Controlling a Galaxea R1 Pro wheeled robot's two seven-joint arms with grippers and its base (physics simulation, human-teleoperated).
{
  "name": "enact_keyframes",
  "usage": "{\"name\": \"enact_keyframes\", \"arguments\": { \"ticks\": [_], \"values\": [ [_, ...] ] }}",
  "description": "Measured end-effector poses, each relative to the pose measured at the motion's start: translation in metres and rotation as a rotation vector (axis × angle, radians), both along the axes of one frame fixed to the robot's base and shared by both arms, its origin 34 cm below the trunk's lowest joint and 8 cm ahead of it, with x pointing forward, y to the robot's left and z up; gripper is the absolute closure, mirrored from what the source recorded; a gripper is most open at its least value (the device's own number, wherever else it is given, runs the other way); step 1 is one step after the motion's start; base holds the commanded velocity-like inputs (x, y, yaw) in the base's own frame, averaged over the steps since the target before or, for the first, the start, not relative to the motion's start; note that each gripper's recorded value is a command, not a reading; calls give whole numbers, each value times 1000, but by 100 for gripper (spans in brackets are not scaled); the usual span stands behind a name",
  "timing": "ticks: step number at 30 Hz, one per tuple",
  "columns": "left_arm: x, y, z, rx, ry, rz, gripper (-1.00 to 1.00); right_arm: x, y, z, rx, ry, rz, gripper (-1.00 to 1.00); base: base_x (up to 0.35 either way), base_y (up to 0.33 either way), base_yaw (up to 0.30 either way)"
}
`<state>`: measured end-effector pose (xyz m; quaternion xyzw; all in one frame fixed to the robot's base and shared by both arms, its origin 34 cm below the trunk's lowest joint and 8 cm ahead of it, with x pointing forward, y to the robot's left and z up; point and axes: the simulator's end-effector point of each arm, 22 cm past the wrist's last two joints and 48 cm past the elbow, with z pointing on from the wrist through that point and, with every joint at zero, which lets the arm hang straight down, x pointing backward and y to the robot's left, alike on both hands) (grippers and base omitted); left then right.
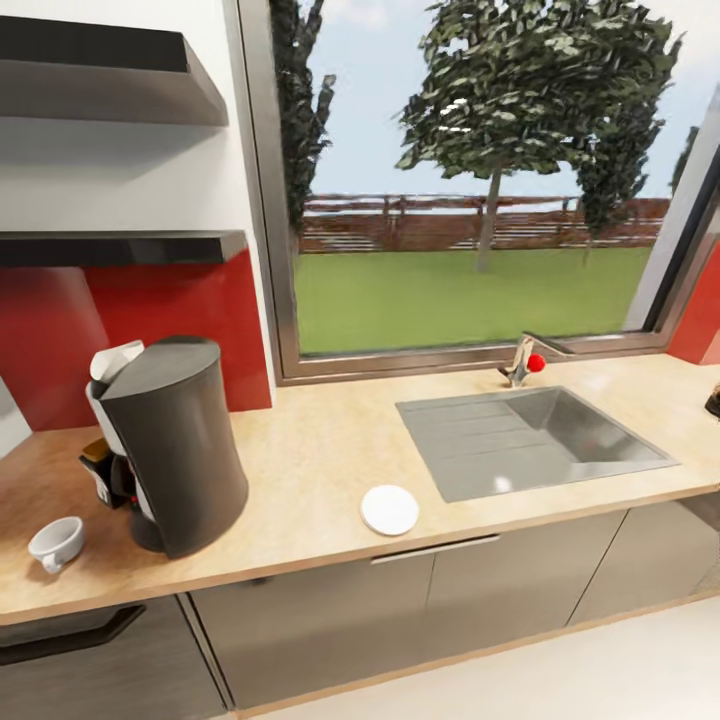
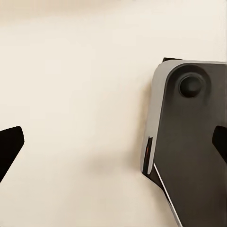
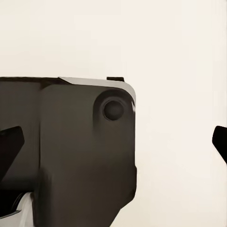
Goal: Set up a coffee station on the kitchen countertop: keep the coffee maker on the countertop, move the bottle of coffee from the kitchen shelf to the counter next to the coffee maker, place a paper coffee filter on top of the coffee maker, put the saucer next to the coffee maker with the coffee cup on the saucer, and place the electric kettle next to the coffee maker.
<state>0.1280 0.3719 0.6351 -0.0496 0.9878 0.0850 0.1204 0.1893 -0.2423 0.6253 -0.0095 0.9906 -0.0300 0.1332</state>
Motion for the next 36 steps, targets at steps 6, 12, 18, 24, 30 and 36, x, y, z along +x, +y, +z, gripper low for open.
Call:
{"name": "enact_keyframes", "arguments": {
  "ticks": [6, 12, 18, 24, 30, 36],
  "values": [
    [0, -1, 0, -1, 0, 1, -100, 0, 0, 0, 0, 2, -4, -100, 158, -263, 3],
    [0, -4, -1, -5, 0, 1, -100, -1, 1, 0, 1, 3, -1, -100, 145, -263, 190],
    [0, -5, -1, -7, 0, 2, -100, -1, 1, 0, 1, 3, -1, -100, 44, -267, 274],
    [0, -5, -1, -7, 1, 2, -100, 0, 1, 0, 1, 3, 0, -100, -47, -263, 278],
    [0, -5, -1, -6, 0, 4, -100, -1, 1, 0, 2, 4, 0, -100, -212, -205, 278],
    [0, -3, -1, -3, -2, 14, -100, -1, 1, 0, 2, 4, 0, -100, -269, -156, 278]
  ]
}}
